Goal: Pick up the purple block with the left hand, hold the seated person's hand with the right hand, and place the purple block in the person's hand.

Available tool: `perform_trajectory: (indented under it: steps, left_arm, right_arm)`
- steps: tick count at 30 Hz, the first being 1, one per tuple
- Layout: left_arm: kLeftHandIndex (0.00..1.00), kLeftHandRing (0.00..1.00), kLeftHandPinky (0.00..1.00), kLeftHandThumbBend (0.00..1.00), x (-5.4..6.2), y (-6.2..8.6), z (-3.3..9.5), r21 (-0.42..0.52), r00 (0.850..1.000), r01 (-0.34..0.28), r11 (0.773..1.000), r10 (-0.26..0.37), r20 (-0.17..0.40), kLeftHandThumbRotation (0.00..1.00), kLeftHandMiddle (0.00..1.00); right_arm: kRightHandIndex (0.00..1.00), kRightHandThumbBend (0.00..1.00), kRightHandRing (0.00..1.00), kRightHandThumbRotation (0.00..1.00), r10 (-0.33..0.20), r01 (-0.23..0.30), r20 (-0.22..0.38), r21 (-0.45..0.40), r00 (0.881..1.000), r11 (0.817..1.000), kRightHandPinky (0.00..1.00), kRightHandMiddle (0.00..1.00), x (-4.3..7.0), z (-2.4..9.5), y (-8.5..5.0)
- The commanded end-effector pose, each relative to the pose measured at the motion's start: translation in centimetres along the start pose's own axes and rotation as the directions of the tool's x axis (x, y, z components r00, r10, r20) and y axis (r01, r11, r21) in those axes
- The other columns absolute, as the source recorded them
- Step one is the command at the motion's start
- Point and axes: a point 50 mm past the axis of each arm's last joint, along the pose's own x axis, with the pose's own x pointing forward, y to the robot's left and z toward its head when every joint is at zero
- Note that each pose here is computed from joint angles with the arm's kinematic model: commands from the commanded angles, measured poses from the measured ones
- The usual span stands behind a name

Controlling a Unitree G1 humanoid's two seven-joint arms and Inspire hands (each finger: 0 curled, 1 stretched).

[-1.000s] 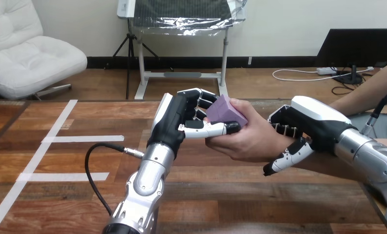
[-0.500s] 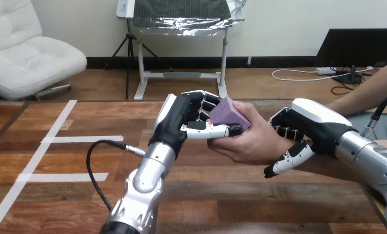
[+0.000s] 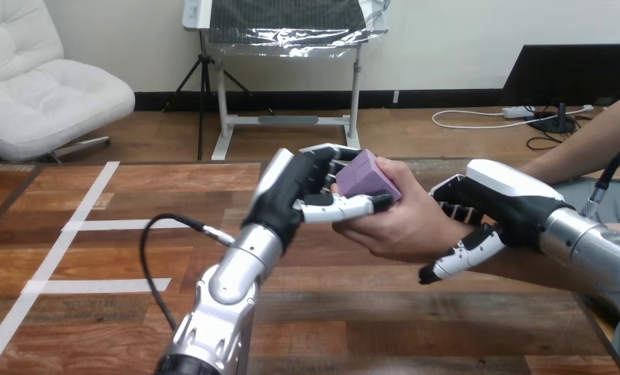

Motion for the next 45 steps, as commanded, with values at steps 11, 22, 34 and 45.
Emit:
perform_trajectory:
  steps: [11,22,34,45]
  left_arm:
    - [0.81,0.86,0.79,0.97,-0.1,0.1,1.8,0.057,0.996,-0.004,0.998,-0.001,0.091,0.85,0.86]
    - [0.83,0.88,0.8,1.0,-0.6,0.5,2.0,0.065,0.993,-0.035,0.997,0.027,0.118,0.93,0.87]
    - [0.82,0.83,0.71,0.89,-1.7,1.3,2.5,0.096,0.981,-0.107,0.99,0.089,0.174,1.0,0.84]
    - [0.81,0.83,0.77,0.83,-3.1,2.6,3.1,0.128,0.969,-0.156,0.979,0.127,0.212,1.0,0.84]
  right_arm:
    - [0.89,1.0,0.86,0.55,0.026,-0.027,0.016,0.034,1.0,0.999,0.68,0.87,0.0,0.6,-1.0]
    - [0.94,1.0,0.92,0.54,0.068,-0.067,-0.015,0.037,0.998,0.997,0.72,0.95,0.0,0.6,-1.0]
    - [0.98,1.0,0.98,0.5,0.111,-0.107,-0.074,0.061,0.991,0.992,0.79,0.99,-0.3,0.7,-1.1]
    - [0.98,1.0,0.99,0.48,0.087,-0.083,-0.14,0.033,0.986,0.996,0.8,0.98,-0.7,0.9,-1.2]
